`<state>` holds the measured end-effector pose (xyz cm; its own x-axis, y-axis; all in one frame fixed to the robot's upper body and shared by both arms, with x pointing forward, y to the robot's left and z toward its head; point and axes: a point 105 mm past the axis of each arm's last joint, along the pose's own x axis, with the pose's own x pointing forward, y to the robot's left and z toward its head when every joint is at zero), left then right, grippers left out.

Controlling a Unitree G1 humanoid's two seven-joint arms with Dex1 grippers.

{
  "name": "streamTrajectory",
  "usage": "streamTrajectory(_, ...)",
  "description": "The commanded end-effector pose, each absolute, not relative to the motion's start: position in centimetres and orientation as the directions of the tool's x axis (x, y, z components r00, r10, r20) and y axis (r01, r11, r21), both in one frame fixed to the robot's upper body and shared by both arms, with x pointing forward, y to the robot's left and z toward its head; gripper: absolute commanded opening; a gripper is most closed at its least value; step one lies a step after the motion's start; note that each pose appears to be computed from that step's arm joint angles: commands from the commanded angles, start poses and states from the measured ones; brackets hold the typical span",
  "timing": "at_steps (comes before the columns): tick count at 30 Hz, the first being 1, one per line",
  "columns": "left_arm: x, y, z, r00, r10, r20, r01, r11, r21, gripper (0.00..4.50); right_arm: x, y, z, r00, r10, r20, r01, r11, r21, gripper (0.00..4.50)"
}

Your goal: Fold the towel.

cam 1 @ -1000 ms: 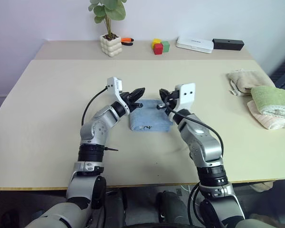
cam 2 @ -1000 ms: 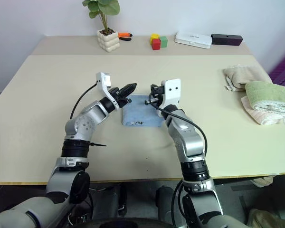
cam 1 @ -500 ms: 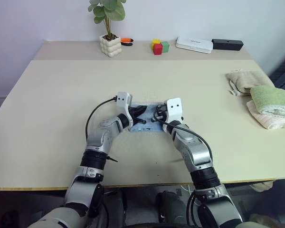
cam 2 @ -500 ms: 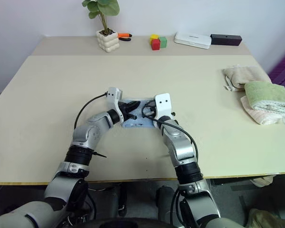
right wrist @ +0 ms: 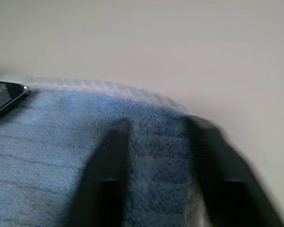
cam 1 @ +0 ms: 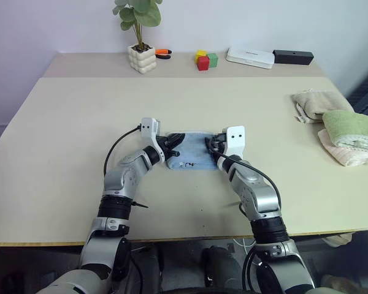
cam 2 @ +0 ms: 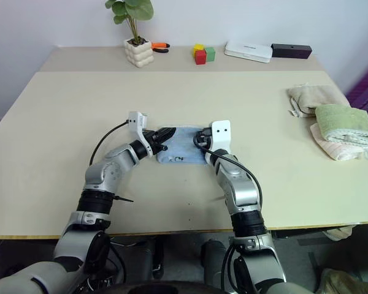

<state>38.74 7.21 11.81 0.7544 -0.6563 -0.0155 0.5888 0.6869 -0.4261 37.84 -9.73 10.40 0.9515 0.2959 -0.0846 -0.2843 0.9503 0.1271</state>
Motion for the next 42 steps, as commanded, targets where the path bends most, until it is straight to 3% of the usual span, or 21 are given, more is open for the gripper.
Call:
streamTrajectory(1, 38.5, 7.9, 14.5, 0.74, -0.669, 0.07, 0.641, 0.67, -0.373, 2.88, 38.1, -11.2, 15.4, 0.948, 0.307, 0.08, -0.316, 0.93, 0.187, 3.84)
streamTrajectory(2, 38.5, 8.3, 14.8, 0.739, -0.669, 0.076, 0.645, 0.671, -0.366, 3.38, 38.1, -11.5, 15.7, 0.947, 0.312, 0.079, -0.321, 0.93, 0.18, 4.35)
streamTrajectory(4, 38.5, 8.9, 15.1, 0.741, -0.667, 0.077, 0.647, 0.678, -0.349, 4.33, 38.1, -11.9, 15.9, 0.945, 0.319, 0.066, -0.326, 0.93, 0.17, 4.5)
streamTrajectory(5, 38.3, 9.2, 15.4, 0.721, -0.687, 0.085, 0.674, 0.669, -0.312, 4.43, 37.9, -12.0, 15.9, 0.936, 0.349, 0.043, -0.35, 0.915, 0.201, 4.5)
streamTrajectory(8, 37.0, 9.9, 16.7, 0.624, -0.769, 0.138, 0.776, 0.59, -0.222, 4.43, 37.1, -11.6, 14.7, 0.891, 0.447, -0.071, -0.403, 0.855, 0.325, 4.5)
streamTrajectory(12, 34.9, 10.8, 16.9, 0.477, -0.871, 0.118, 0.879, 0.473, -0.06, 4.43, 37.1, -13.2, 14.3, 0.879, 0.443, -0.177, -0.363, 0.862, 0.353, 4.5)
streamTrajectory(20, 32.0, 14.8, 18.9, 0.316, -0.93, 0.188, 0.948, 0.315, -0.037, 4.43, 36.5, -13.9, 13.9, 0.817, 0.509, -0.271, -0.364, 0.82, 0.442, 4.5)
streamTrajectory(27, 32.0, 16.6, 19.8, 0.349, -0.916, 0.198, 0.935, 0.355, -0.008, 4.43, 35.5, -12.0, 12.4, 0.75, 0.578, -0.322, -0.393, 0.781, 0.486, 4.5)
streamTrajectory(35, 31.3, 15.1, 19.7, 0.339, -0.915, 0.22, 0.938, 0.345, -0.012, 4.43, 34.1, -8.5, 9.8, 0.651, 0.655, -0.383, -0.424, 0.732, 0.533, 4.5)
streamTrajectory(38, 31.0, 14.8, 19.6, 0.338, -0.916, 0.217, 0.939, 0.344, -0.011, 4.5, 34.0, -7.7, 9.1, 0.638, 0.671, -0.377, -0.399, 0.707, 0.584, 3.61)
streamTrajectory(42, 31.0, 15.0, 19.6, 0.346, -0.915, 0.21, 0.936, 0.351, -0.013, 4.5, 34.1, -7.0, 9.3, 0.636, 0.688, -0.35, -0.389, 0.678, 0.624, 1.56)
